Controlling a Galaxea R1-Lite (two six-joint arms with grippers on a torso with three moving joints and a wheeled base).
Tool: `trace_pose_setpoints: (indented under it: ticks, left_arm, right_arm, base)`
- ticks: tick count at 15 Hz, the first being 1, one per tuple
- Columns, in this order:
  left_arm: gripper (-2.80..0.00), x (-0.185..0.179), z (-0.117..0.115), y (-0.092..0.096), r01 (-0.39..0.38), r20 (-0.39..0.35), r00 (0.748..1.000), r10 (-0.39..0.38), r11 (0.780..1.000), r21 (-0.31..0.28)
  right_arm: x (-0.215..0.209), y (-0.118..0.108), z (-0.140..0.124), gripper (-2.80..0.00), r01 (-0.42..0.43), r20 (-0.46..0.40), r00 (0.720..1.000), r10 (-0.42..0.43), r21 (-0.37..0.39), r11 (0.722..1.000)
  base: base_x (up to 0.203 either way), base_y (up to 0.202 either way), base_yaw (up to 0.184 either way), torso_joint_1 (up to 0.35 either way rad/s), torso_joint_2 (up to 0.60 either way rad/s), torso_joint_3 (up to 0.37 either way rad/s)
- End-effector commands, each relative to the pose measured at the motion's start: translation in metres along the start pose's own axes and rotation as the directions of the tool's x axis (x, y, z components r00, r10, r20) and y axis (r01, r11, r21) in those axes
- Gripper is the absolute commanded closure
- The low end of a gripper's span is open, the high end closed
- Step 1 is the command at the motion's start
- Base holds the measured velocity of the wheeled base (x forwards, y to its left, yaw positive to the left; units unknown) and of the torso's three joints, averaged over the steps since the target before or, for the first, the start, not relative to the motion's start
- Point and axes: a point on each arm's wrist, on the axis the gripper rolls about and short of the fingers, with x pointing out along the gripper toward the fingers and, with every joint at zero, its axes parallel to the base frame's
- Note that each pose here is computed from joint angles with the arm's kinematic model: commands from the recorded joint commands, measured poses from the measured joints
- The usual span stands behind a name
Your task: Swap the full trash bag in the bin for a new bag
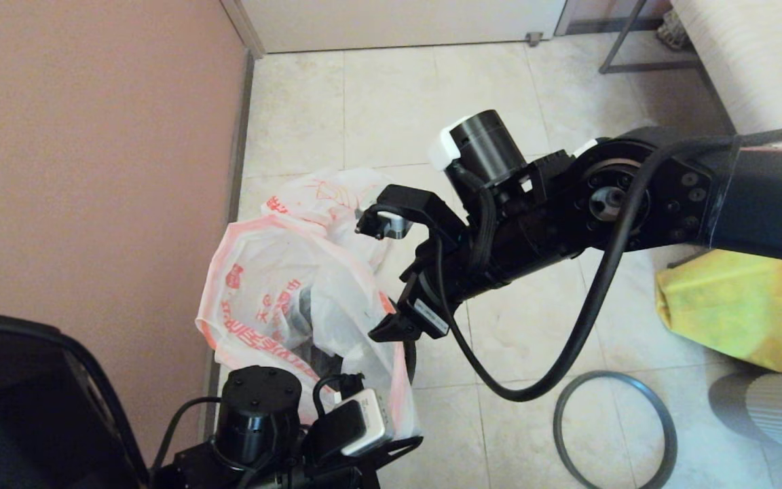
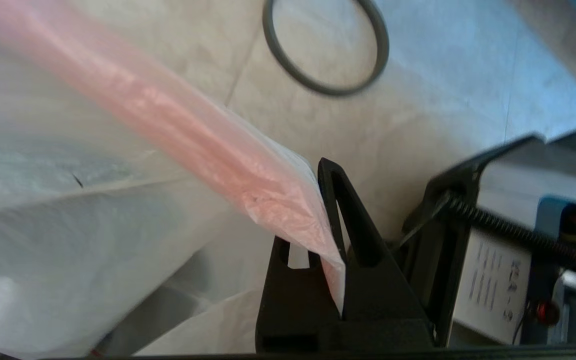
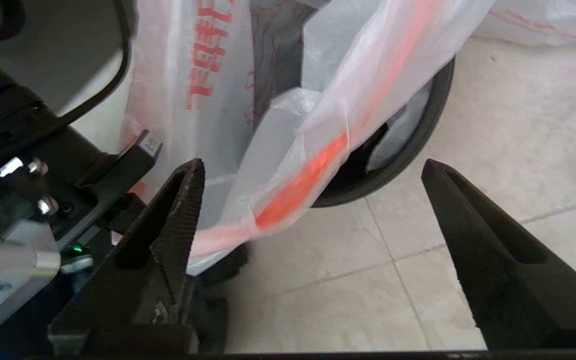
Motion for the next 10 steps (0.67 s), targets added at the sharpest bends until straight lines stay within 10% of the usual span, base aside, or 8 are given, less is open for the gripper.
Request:
trace_pose_setpoints:
  ticks: [1, 8, 9, 10]
  left_arm:
    - [0.0, 0.004, -0.01, -0.004, 0.021, -0.041, 0.999, -0.021, 1.0, -0.007]
    - [0.0, 0.006, -0.018, -0.008, 0.04, -0.073, 0.997, -0.04, 0.999, 0.004]
    - [0.0, 0.007, -0.018, -0.008, 0.043, -0.075, 0.996, -0.042, 0.999, 0.003]
    - [0.0, 0.007, -0.019, -0.008, 0.044, -0.078, 0.996, -0.044, 0.999, 0.002]
  right_arm:
    - [0.011, 0.001, -0.004, -2.8, 0.011, -0.035, 0.999, -0.012, -0.006, 1.0]
    - [0.034, 0.009, -0.012, -2.8, 0.034, -0.131, 0.99, -0.044, -0.075, 0.997]
    - [0.035, 0.009, -0.013, 0.0, 0.028, -0.144, 0.989, -0.04, -0.082, 0.996]
    - [0.037, 0.009, -0.014, 0.0, 0.026, -0.15, 0.988, -0.039, -0.086, 0.996]
  base:
    - [0.0, 0.0, 0.0, 0.0, 0.0, 0.0]
    - [0.0, 0.0, 0.0, 0.0, 0.0, 0.0]
    - [0.0, 0.0, 0.0, 0.0, 0.0, 0.0]
    - [0.0, 0.0, 0.0, 0.0, 0.0, 0.0]
